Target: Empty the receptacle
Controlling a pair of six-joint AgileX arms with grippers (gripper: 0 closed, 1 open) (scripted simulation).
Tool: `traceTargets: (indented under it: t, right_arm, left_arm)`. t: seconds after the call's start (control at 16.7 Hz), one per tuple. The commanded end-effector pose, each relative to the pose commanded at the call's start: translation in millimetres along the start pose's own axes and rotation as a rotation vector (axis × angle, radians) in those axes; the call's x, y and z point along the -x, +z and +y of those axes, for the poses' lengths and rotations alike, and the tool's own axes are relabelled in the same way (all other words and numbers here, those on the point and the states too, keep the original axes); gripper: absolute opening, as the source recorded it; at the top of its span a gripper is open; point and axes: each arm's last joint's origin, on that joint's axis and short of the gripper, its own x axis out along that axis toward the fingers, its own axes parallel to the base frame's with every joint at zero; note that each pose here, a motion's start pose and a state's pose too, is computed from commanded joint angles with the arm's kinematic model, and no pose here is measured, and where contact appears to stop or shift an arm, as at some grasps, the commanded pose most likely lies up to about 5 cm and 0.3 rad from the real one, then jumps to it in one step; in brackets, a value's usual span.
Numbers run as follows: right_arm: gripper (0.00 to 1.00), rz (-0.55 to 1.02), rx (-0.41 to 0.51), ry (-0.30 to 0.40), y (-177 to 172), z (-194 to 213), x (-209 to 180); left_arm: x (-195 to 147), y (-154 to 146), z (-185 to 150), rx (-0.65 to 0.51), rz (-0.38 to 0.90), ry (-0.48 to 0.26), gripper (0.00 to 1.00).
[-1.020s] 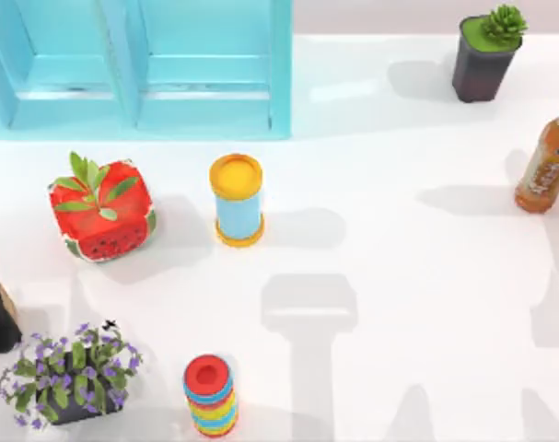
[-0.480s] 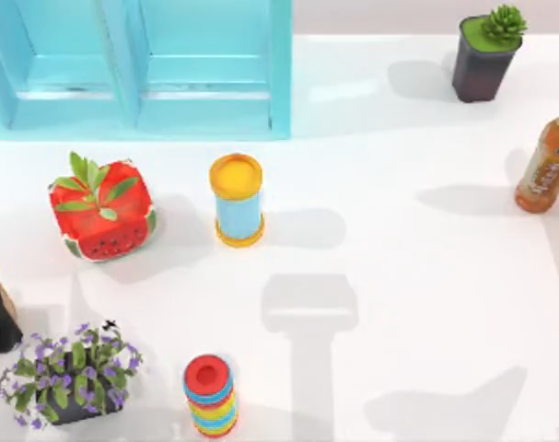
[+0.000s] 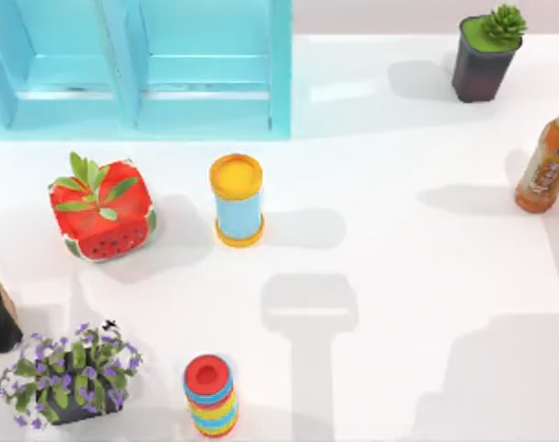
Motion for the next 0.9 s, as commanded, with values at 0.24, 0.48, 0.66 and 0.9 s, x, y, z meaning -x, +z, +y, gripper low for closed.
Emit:
traceTargets:
  t: [0.24, 0.48, 0.66, 0.9]
  right_arm:
    - [1.0, 0.13, -0.001, 0.063, 15, -23, -11]
    - [1.0, 0.146, -0.001, 0.072, 17, -26, -12]
    - [1.0, 0.144, 0.002, 0.071, 17, -24, -13]
    - [1.0, 0.15, -0.001, 0.074, 15, -24, -43]
  left_arm:
    - [0, 0, 0, 0.0, 0.0, 0.0, 1.0]
    - [0, 0, 0, 0.0, 0.0, 0.0, 1.0]
    - [0, 0, 0, 0.0, 0.0, 0.0, 1.0]
    - [0, 0, 0, 0.0, 0.0, 0.0, 1.0]
